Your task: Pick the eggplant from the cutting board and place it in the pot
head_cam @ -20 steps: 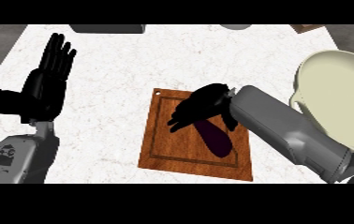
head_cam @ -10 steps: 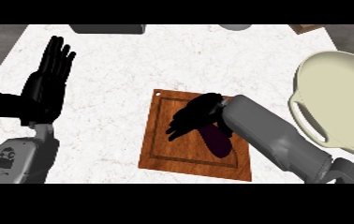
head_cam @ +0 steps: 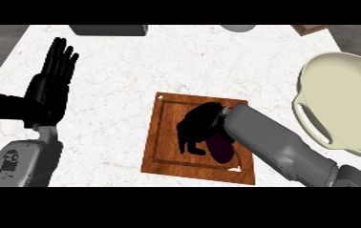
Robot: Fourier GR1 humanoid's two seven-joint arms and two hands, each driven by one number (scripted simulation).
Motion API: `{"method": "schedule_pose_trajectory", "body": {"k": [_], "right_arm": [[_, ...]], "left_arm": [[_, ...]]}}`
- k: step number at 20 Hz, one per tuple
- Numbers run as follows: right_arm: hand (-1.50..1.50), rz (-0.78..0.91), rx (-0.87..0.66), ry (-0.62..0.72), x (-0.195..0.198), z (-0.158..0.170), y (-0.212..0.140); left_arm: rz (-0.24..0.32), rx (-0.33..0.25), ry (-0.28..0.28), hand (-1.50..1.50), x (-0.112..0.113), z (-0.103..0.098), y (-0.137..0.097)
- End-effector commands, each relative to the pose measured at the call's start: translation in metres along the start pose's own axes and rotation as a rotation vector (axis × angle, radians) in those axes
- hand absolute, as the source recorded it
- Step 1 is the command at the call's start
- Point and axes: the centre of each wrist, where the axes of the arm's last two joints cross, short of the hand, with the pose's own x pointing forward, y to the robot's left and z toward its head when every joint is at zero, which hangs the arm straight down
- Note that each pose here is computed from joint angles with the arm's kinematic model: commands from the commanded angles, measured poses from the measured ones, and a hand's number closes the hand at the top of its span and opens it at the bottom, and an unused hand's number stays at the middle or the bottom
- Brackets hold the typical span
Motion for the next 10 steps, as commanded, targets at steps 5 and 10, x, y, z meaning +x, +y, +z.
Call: {"method": "schedule_pose_trajectory", "body": {"k": [5,10], "right_arm": [[1.50,-0.048,-0.051,-0.108,0.010,-0.003,0.048],[1.50,-0.105,-0.350,0.435,-0.016,0.041,-0.009]], "left_arm": [[0.007,-0.002,-0.018,0.00,0.013,0.000,-0.009],[0.003,0.022,-0.007,0.00,0.003,-0.004,-0.002]]}}
